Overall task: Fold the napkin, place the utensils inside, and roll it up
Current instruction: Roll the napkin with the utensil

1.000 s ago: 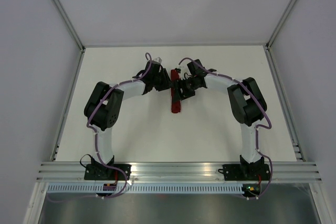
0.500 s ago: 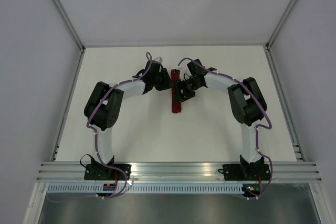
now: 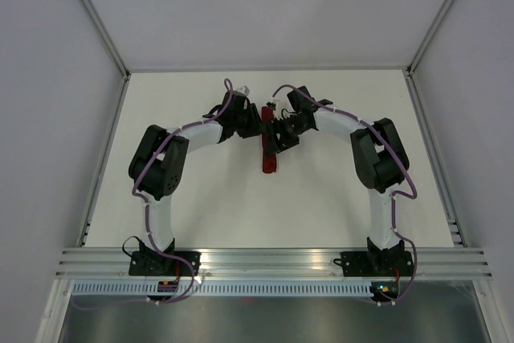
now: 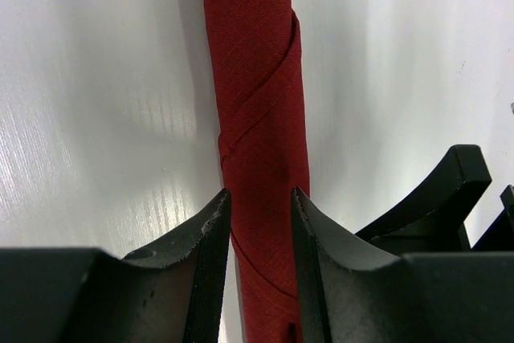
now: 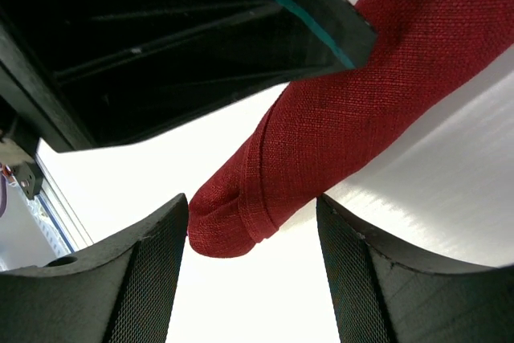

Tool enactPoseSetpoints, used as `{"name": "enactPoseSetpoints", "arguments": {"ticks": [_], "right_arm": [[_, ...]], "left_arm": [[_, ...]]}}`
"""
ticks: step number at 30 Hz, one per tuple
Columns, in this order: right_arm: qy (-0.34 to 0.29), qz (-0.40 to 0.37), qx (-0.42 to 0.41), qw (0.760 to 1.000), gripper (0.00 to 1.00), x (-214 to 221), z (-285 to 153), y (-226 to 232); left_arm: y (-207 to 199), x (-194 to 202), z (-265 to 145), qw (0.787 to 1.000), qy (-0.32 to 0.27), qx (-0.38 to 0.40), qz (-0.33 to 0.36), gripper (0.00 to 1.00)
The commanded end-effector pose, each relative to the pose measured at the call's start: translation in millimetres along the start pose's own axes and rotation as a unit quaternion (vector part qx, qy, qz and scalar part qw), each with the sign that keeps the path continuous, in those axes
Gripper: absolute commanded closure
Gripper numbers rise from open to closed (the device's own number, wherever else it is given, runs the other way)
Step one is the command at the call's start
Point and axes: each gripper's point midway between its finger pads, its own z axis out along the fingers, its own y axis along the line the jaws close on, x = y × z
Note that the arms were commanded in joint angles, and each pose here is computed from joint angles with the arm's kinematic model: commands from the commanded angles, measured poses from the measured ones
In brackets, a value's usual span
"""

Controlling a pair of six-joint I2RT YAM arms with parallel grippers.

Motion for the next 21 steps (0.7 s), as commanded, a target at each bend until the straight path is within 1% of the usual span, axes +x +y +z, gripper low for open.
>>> {"name": "enactPoseSetpoints", "arguments": {"ticks": [1, 5, 12, 14, 15, 18, 19, 20, 21], "right_arm": [[-0.031, -0.015, 0.005, 0.999, 0.29, -22.7, -26.3, 10.9], [-0.036, -0.011, 0.008, 0.999, 0.29, -24.6, -35.2, 5.8], [-0.055, -0.005, 0.013, 0.998, 0.29, -29.9, -55.3, -5.4], [-0.061, -0.007, 0.017, 0.998, 0.29, -30.2, -63.6, -8.1], [-0.075, -0.007, 0.021, 0.997, 0.29, -34.6, -74.9, -10.9], [-0.090, 0.000, 0.029, 0.996, 0.29, -34.2, -92.8, -19.5], [-0.106, -0.012, 0.038, 0.994, 0.29, -38.3, -109.1, -24.7], [-0.110, -0.010, 0.042, 0.993, 0.29, -34.7, -115.4, -28.4], [-0.129, -0.007, 0.052, 0.990, 0.29, -33.8, -131.8, -34.5]], "left_arm": [[-14.4, -11.3, -5.4, 1.000, -0.005, 0.020, 0.024, 0.59], [-13.4, -13.3, -7.8, 0.999, -0.007, 0.020, 0.026, 0.59], [-6.8, -27.4, -25.3, 0.999, -0.018, 0.020, 0.025, 0.59], [-7.3, -31.1, -36.3, 0.999, -0.025, 0.024, 0.030, 0.59], [-6.7, -34.7, -41.8, 0.999, -0.030, 0.024, 0.032, 0.59], [-9.6, -41.0, -69.0, 0.997, -0.046, 0.029, 0.052, 0.58], [-1.9, -38.0, -76.5, 0.997, -0.045, 0.024, 0.057, 0.56], [-10.3, -46.4, -96.6, 0.995, -0.065, 0.034, 0.064, 0.56], [-10.1, -45.7, -114.6, 0.994, -0.077, 0.037, 0.071, 0.54]]}}
